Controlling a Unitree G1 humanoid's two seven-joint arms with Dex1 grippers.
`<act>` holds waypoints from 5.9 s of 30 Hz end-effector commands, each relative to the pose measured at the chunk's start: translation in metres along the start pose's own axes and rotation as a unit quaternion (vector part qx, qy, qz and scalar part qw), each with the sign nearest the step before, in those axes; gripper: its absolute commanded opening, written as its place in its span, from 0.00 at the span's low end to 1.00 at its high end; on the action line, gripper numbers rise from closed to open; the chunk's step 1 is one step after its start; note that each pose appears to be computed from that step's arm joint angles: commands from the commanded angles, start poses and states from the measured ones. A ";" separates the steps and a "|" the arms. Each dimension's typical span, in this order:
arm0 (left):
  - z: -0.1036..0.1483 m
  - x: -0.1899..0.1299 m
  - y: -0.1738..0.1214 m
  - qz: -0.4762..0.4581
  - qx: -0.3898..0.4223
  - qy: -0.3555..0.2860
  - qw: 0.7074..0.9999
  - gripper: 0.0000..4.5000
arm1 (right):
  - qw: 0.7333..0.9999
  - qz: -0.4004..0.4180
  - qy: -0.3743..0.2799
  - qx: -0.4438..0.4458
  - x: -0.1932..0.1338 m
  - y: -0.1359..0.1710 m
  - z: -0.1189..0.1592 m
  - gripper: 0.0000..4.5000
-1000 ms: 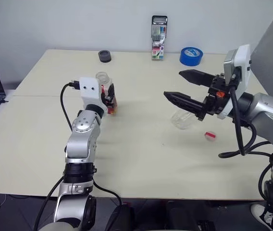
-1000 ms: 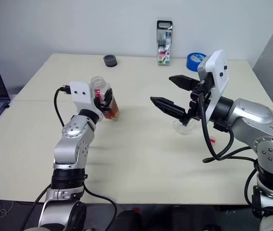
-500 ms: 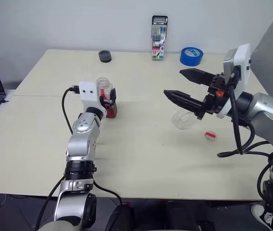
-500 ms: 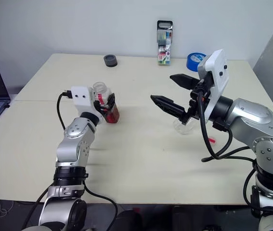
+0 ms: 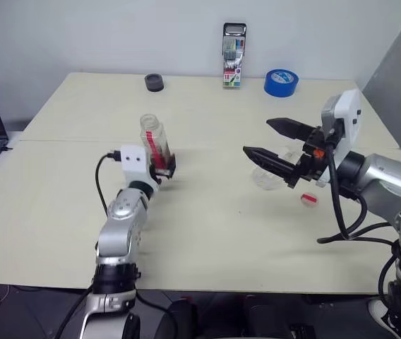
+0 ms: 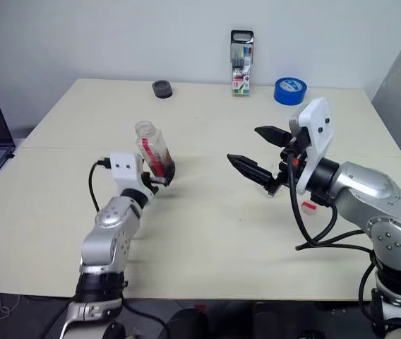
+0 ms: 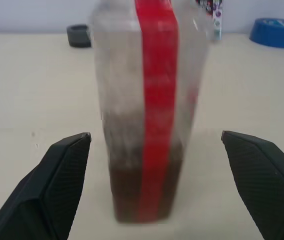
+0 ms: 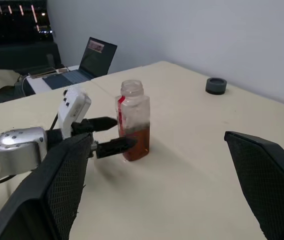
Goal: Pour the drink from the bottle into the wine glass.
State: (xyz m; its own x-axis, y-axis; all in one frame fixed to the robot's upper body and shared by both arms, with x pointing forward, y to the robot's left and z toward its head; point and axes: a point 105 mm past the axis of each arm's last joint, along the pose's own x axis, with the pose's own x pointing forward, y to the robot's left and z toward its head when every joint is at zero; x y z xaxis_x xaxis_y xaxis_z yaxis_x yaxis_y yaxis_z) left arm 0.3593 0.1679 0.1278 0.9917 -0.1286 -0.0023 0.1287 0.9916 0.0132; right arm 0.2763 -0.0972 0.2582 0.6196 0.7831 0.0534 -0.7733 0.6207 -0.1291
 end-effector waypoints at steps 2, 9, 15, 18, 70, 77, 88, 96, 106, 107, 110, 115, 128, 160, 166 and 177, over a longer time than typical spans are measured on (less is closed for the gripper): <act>0.023 -0.016 -0.012 -0.010 -0.001 -0.028 1.000 0.99 | 0.999 -0.033 -0.019 -0.018 -0.009 -0.003 0.004 1.00; 0.033 -0.043 -0.055 -0.223 0.091 -0.015 0.970 0.99 | 0.959 -0.103 0.142 -0.225 -0.038 -0.046 -0.055 1.00; 0.041 -0.056 -0.086 -0.391 0.094 0.002 0.916 0.99 | 0.821 -0.092 0.241 -0.509 -0.070 -0.111 -0.100 1.00; 0.049 -0.055 -0.093 -0.424 0.067 0.000 0.903 0.99 | 0.775 -0.087 0.251 -0.574 -0.068 -0.137 -0.111 1.00; 0.038 -0.060 -0.088 -0.427 0.041 0.014 0.903 1.00 | 0.716 -0.117 0.150 -0.671 0.045 -0.167 -0.103 0.02; 0.026 -0.094 -0.043 -0.296 0.014 -0.010 0.955 1.00 | 0.904 -0.178 0.000 -0.389 0.096 -0.134 -0.067 0.02; 0.002 -0.115 -0.028 -0.210 -0.008 0.015 0.978 1.00 | 0.989 -0.130 0.026 -0.060 0.126 -0.061 -0.110 0.02; 0.001 -0.116 -0.033 -0.211 -0.024 0.024 0.977 1.00 | 0.990 -0.130 0.057 -0.024 0.124 -0.048 -0.119 0.02; -0.002 -0.116 -0.032 -0.217 -0.021 0.025 0.976 1.00 | 0.988 -0.135 0.077 0.025 0.128 -0.043 -0.136 0.02; -0.002 -0.116 -0.032 -0.219 -0.022 0.025 0.975 1.00 | 0.988 -0.134 0.078 0.025 0.129 -0.042 -0.137 0.02; -0.003 -0.116 -0.035 -0.224 -0.024 0.025 0.974 1.00 | 0.989 -0.127 0.081 0.006 0.129 -0.039 -0.140 0.02; 0.000 -0.112 -0.037 -0.228 -0.019 0.022 0.973 1.00 | 0.988 -0.122 0.092 0.003 0.126 -0.036 -0.152 0.40; 0.003 -0.078 -0.018 -0.143 0.015 -0.009 0.990 1.00 | 0.988 -0.126 0.088 -0.033 0.070 -0.032 -0.136 0.99; 0.020 -0.020 0.026 -0.007 0.025 -0.066 0.998 1.00 | 0.998 0.047 0.048 0.022 -0.011 0.035 -0.046 0.99; 0.019 -0.006 0.028 -0.009 0.028 -0.067 0.997 1.00 | 0.998 0.037 0.050 0.023 -0.011 0.035 -0.048 0.99; 0.008 0.018 0.024 -0.028 0.025 -0.067 0.997 1.00 | 0.999 0.021 0.043 0.025 -0.008 0.035 -0.044 0.99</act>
State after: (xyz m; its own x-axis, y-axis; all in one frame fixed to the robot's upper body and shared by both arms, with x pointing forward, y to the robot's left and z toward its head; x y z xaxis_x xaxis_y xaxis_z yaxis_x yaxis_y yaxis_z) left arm 0.3770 0.1925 0.1254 0.9813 -0.1738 0.0822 0.1703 0.9842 0.0481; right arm 0.2570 -0.0895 0.2003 0.6092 0.7896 -0.0732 -0.7930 0.6073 -0.0487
